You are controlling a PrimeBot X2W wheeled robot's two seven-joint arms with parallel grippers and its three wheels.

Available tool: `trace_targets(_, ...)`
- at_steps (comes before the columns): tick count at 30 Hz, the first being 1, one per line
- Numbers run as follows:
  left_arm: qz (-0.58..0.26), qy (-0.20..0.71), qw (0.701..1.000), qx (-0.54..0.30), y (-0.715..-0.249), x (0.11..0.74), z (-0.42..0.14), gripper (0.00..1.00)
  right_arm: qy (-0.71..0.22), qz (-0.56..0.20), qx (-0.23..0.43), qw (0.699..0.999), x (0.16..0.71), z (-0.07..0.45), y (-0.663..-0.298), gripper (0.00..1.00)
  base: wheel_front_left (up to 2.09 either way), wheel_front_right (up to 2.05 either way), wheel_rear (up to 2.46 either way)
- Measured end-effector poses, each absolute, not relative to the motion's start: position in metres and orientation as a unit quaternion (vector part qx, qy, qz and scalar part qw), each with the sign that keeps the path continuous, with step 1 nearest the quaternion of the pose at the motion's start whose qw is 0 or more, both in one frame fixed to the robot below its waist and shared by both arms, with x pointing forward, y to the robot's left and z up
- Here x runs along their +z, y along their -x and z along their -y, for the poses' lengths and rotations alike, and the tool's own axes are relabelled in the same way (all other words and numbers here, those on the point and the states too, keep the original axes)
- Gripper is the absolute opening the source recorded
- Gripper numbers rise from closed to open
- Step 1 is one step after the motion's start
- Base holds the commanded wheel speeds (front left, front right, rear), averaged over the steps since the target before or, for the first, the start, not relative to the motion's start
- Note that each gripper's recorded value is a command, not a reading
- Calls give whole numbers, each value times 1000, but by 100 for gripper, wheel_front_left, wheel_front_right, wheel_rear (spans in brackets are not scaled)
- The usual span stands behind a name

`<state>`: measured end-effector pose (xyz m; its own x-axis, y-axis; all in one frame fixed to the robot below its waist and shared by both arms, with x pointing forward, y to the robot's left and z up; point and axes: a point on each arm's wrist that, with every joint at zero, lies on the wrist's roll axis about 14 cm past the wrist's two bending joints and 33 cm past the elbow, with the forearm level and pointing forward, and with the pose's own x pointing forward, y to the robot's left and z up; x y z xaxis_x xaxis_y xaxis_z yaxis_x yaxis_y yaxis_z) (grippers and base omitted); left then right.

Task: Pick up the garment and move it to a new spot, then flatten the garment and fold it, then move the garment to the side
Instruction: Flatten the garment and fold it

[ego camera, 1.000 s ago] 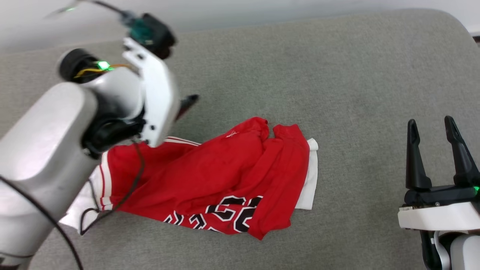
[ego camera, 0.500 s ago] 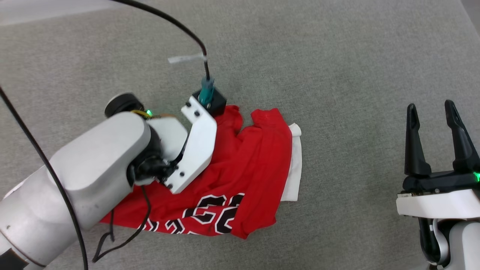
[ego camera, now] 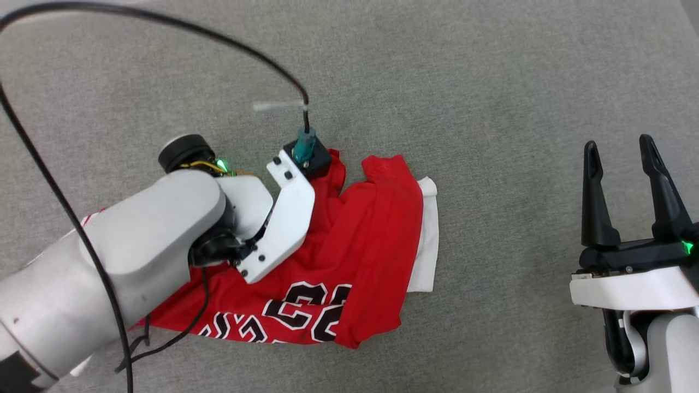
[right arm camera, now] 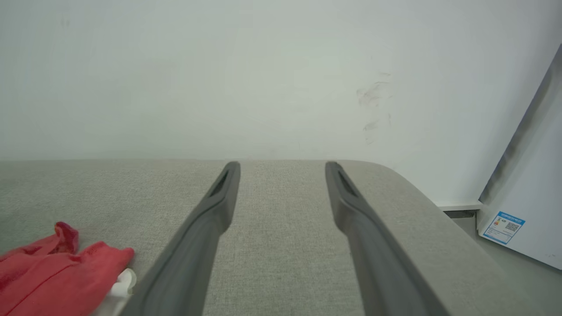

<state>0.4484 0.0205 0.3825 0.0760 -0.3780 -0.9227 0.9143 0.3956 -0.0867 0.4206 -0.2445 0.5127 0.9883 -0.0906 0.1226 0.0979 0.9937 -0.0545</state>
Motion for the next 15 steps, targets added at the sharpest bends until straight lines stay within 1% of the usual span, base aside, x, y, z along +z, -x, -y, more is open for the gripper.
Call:
trace_targets(3, -442, -255, 716, -476, -467, 406, -9, 0, 32, 69, -49, 996, 519, 246, -419, 100, 0, 0, 0)
trace_targets(6, -386, -240, 755, -473, -492, 444, 0, 0, 32, 79, -53, 995, 527, 248, -416, 100, 0, 0, 0)
trace_targets(10, -315, -218, 798, -466, -521, 487, 8, 0, 35, 85, -59, 994, 532, 252, -413, 100, 0, 0, 0)
trace_targets(13, -286, -210, 821, -448, -542, 503, 3, 0, 36, 85, -62, 994, 532, 254, -413, 100, 0, 0, 0)
trace_targets(15, -283, -209, 828, -437, -550, 500, -3, 0, 37, 84, -63, 994, 531, 255, -413, 100, 0, 0, 0)
